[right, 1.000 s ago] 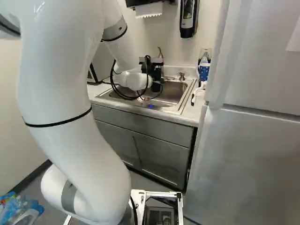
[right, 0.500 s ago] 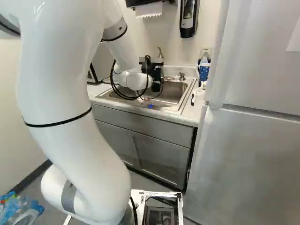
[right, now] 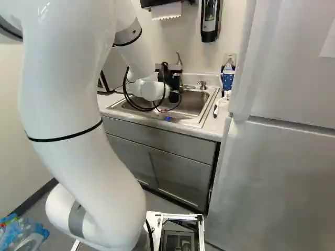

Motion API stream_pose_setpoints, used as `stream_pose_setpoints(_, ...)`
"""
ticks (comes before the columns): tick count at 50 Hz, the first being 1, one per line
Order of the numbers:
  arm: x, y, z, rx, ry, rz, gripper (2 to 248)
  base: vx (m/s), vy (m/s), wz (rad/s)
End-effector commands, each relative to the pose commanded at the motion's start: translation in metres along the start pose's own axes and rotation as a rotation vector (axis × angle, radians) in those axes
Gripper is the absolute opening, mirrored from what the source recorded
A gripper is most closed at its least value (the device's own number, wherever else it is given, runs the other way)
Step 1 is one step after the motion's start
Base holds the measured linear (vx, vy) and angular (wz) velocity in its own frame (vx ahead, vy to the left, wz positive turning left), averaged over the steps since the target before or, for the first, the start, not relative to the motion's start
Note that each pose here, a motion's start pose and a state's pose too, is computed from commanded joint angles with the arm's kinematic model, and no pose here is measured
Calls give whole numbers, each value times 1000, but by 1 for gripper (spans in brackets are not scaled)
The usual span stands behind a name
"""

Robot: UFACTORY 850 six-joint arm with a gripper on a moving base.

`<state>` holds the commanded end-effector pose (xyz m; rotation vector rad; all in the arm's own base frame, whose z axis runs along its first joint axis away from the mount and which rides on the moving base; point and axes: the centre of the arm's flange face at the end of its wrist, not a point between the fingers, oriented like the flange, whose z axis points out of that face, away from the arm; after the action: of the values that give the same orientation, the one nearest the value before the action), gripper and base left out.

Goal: Rinse the cup and place it in the tray

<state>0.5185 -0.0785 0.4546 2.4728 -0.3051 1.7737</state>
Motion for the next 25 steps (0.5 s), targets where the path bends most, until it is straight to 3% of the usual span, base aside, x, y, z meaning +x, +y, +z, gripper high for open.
stream_pose_setpoints(25, -2, -30, 0, 54, -2, -19, 125, 0, 0, 0)
